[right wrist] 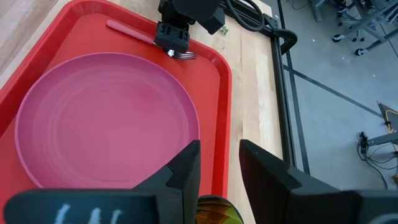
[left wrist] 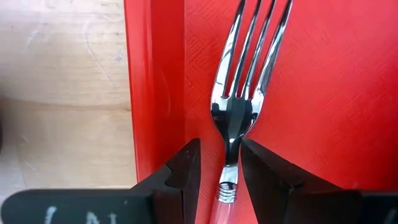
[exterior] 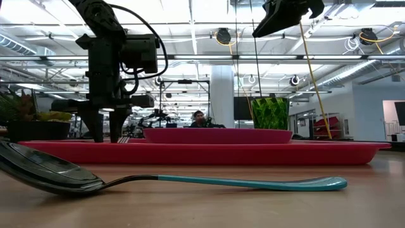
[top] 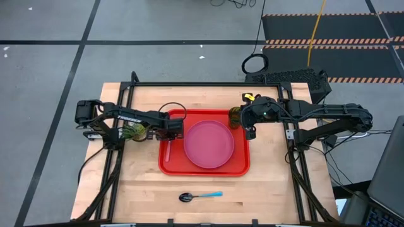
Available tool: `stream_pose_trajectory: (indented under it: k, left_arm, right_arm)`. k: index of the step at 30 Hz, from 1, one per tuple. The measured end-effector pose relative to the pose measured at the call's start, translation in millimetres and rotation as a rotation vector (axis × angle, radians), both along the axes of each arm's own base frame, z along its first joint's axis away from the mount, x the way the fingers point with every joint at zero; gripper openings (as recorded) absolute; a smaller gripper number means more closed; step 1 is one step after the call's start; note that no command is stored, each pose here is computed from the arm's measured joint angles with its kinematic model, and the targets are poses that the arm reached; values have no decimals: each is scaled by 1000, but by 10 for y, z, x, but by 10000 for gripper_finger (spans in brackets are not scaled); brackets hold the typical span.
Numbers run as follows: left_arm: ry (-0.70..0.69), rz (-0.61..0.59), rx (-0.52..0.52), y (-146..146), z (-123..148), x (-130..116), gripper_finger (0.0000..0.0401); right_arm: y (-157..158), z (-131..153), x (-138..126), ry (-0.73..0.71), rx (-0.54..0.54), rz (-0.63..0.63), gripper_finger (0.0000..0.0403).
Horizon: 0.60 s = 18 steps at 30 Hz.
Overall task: Pick and place plate/cup/fork/spoon on tray
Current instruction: Put the pink fork on the red tray to the left of the pink plate
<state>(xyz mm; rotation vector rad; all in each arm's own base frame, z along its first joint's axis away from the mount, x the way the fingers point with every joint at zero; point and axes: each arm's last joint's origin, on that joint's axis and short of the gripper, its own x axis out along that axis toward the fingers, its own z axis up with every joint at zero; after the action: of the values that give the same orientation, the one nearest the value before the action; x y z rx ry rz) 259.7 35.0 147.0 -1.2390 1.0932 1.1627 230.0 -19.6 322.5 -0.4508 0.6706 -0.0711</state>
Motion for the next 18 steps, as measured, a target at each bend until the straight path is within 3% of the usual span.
stream_pose_trajectory:
  k: [18]
  left_arm:
    - [2, -74, 18, -3, 1, 3, 115]
  right_arm:
    - [-1, 29, 21, -38, 3, -3, 106]
